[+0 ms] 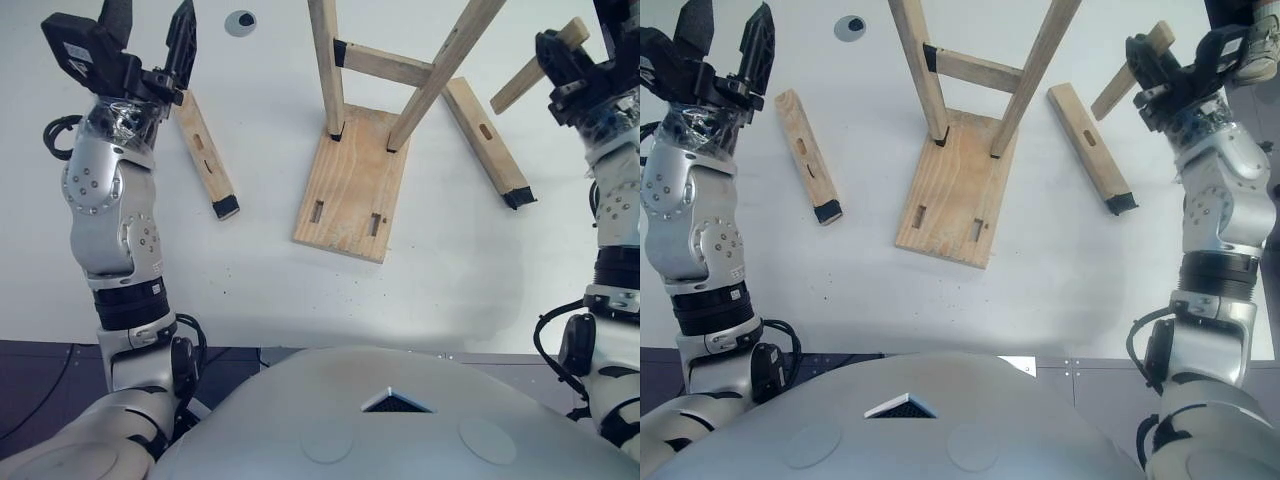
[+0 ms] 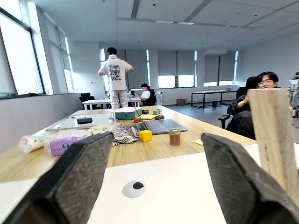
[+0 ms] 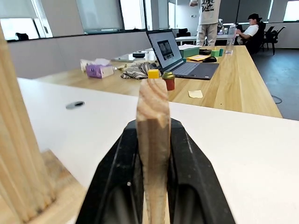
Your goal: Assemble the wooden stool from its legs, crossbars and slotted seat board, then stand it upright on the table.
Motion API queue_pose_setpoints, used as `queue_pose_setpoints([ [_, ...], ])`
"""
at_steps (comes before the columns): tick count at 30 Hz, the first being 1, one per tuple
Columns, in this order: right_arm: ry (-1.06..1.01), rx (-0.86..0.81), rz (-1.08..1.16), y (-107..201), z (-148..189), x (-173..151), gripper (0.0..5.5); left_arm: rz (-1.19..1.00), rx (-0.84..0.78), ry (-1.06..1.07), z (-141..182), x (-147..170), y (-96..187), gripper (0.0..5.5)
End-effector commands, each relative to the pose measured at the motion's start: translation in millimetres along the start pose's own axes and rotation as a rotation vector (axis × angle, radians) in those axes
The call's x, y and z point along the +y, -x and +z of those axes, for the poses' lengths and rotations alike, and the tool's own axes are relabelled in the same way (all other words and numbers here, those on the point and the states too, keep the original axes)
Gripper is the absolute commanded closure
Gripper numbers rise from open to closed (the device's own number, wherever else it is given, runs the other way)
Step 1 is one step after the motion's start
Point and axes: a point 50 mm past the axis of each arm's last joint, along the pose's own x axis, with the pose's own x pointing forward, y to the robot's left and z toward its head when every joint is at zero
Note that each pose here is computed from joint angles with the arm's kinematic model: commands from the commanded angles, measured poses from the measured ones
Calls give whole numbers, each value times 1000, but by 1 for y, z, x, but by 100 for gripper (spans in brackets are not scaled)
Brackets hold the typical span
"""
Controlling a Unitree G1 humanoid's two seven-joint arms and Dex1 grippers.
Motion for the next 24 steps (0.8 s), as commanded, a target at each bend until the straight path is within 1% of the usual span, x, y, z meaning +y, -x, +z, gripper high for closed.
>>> queue_pose_setpoints([
  [1, 25, 50, 29, 3, -18, 4, 510, 60, 42, 26, -4, 14, 4, 207],
  [6, 45, 110, 39, 8, -35, 6, 510, 76, 52, 36, -5, 16, 5, 207],
  [10, 55, 129, 21, 11, -42, 4, 510, 80, 59, 36, -7, 16, 6, 207],
  [12, 40, 144, 9, 13, -47, 2, 510, 81, 62, 36, -7, 16, 6, 207],
  [19, -48, 245, 1, 23, -85, 9, 510, 80, 71, 37, -9, 18, 3, 207],
  [24, -86, 263, -3, 27, -92, 10, 510, 82, 78, 35, -10, 20, 2, 207],
])
